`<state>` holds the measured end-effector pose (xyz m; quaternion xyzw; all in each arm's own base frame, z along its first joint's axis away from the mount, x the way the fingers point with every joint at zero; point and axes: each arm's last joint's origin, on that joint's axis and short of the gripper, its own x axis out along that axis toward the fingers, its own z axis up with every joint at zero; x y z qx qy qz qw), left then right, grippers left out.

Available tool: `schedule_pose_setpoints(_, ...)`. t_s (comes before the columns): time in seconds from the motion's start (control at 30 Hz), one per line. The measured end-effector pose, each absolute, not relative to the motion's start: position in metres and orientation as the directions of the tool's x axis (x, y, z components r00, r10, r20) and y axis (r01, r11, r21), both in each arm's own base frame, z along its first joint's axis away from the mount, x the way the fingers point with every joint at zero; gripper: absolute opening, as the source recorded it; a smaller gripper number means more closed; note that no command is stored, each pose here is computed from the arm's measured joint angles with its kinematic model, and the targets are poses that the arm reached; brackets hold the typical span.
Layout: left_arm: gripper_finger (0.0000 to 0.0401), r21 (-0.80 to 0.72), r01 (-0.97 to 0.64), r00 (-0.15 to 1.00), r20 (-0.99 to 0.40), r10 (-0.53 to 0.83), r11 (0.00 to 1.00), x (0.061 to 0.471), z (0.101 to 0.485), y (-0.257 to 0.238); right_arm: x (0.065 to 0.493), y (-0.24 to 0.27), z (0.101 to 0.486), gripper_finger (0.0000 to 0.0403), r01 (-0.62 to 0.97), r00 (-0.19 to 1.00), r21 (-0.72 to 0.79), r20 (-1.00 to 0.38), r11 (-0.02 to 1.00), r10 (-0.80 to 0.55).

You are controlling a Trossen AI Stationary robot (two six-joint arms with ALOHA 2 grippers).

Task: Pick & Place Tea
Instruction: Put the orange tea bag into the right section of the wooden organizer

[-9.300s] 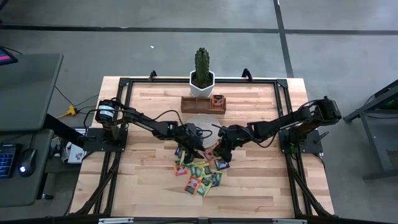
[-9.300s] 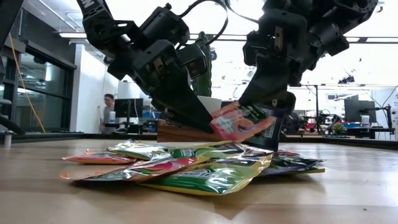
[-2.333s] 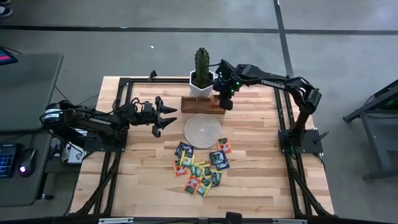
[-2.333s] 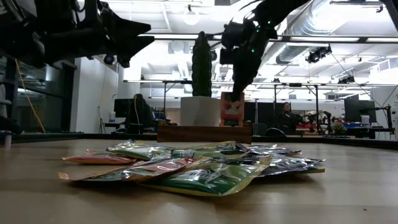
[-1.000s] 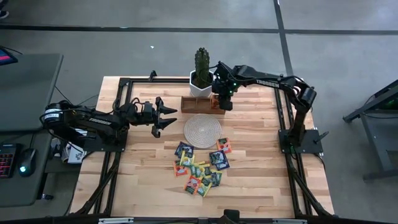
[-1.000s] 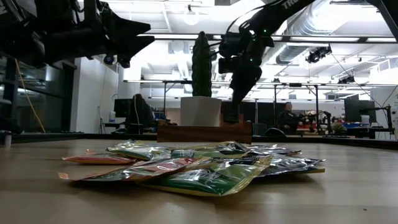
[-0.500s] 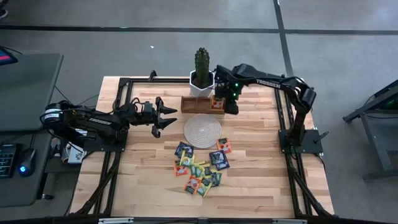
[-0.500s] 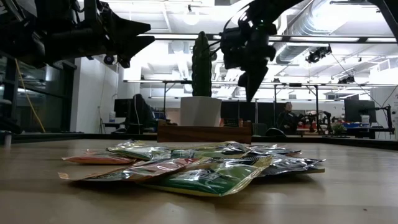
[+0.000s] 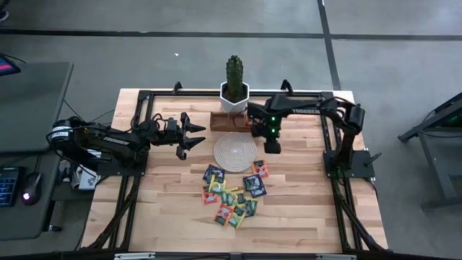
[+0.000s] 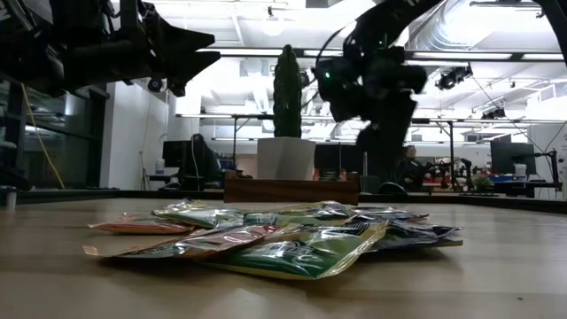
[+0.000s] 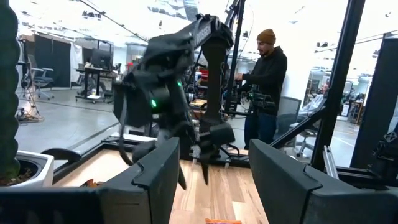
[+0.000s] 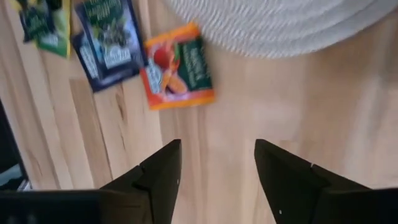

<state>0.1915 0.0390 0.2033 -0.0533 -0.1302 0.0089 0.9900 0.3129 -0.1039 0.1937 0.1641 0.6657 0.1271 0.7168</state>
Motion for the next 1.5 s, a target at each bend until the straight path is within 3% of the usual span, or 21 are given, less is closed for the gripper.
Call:
schedule_pose_setpoints(0.27,0.0188,-0.107,0.002,0.968,0.251,0.026,0.994,0.192,0.203,0.039,0.304,-0.080,0.161,0.0202,0.025,0.039,0.443,-0.896,0.896,0.442)
schedule_pose_setpoints(0.47,0.0188,-0.107,0.006,0.969,0.246,0.021,0.994,0.192,0.202,0.039,0.306,-0.074,0.150,0.0204,0.016,0.084,0.444,-0.894,0.896,0.441)
schedule_pose_setpoints(0.9,0.0188,-0.109,0.011,0.973,0.231,0.014,0.994,0.192,0.201,0.039,0.319,-0.077,0.148,0.0205,0.006,0.198,0.375,-0.909,0.927,0.366)
schedule_pose_setpoints(1.5,0.0188,-0.106,0.025,0.973,0.230,0.000,0.994,0.192,0.201,0.038,0.326,-0.064,0.148,0.0206,-0.032,0.208,0.297,-0.932,0.954,0.297)
